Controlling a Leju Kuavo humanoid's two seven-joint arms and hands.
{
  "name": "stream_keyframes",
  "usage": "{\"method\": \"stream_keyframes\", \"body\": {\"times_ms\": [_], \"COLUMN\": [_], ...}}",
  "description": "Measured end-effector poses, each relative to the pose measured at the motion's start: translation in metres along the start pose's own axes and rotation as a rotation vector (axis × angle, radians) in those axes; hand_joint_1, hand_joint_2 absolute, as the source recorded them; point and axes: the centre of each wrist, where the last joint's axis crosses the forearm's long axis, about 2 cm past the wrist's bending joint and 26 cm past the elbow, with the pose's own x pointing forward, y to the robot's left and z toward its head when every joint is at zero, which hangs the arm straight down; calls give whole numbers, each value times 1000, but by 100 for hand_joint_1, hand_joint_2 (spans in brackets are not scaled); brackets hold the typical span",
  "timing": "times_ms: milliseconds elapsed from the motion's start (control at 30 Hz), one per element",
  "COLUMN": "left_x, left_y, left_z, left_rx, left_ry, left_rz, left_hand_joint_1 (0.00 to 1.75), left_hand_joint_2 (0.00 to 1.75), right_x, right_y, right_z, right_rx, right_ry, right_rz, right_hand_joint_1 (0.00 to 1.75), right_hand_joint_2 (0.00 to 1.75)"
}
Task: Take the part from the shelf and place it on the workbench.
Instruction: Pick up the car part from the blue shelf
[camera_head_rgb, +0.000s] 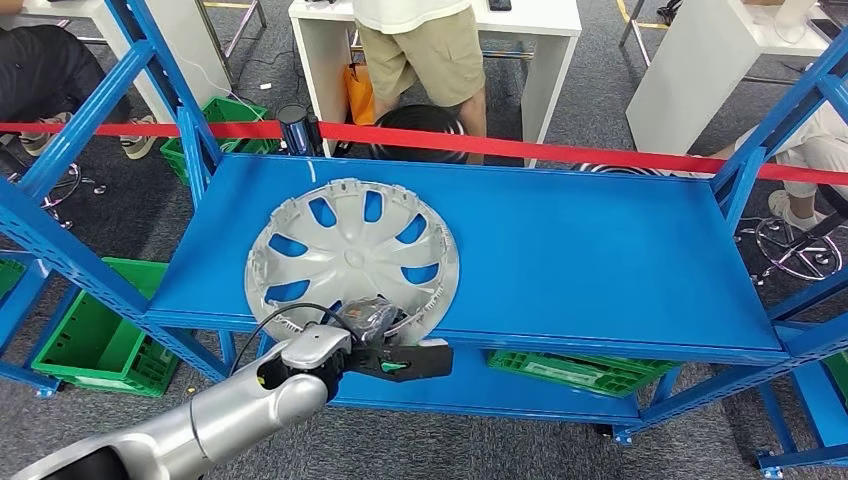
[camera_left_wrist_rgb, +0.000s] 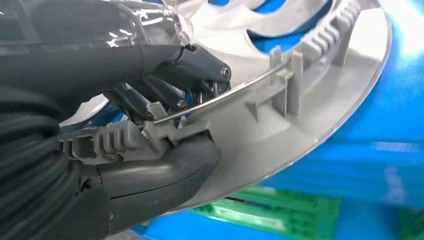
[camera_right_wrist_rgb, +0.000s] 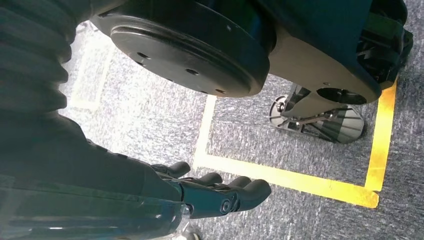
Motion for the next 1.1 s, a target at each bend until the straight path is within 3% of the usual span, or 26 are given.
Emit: {"method": "stream_keyframes", "body": {"times_ms": [167, 300, 367, 900, 1100], "left_x": [9, 19, 25, 42, 42], "left_y": [3, 4, 9, 14, 21], "left_z": [3, 17, 25, 59, 65], "left_rx": [245, 720, 858, 1131, 1160], "left_ry": [-78, -338, -426, -705, -706], "left_rz": [124, 222, 245, 294, 393], "left_hand_joint_1": [175, 175, 175, 175, 175], "left_hand_joint_2": [175, 175, 175, 175, 175], "right_x": [-3, -5, -5, -5, -5], "right_y": [0, 1, 1, 2, 2], "right_z": [0, 1, 1, 1, 1], "right_rx": [-6, -18, -20, -26, -27], "right_ry": [-6, -3, -4, -8, -7], "right_rz": [-11, -8, -7, -1, -2], "right_hand_joint_1": [0, 0, 0, 0, 0], "right_hand_joint_2": [175, 175, 175, 175, 175]}}
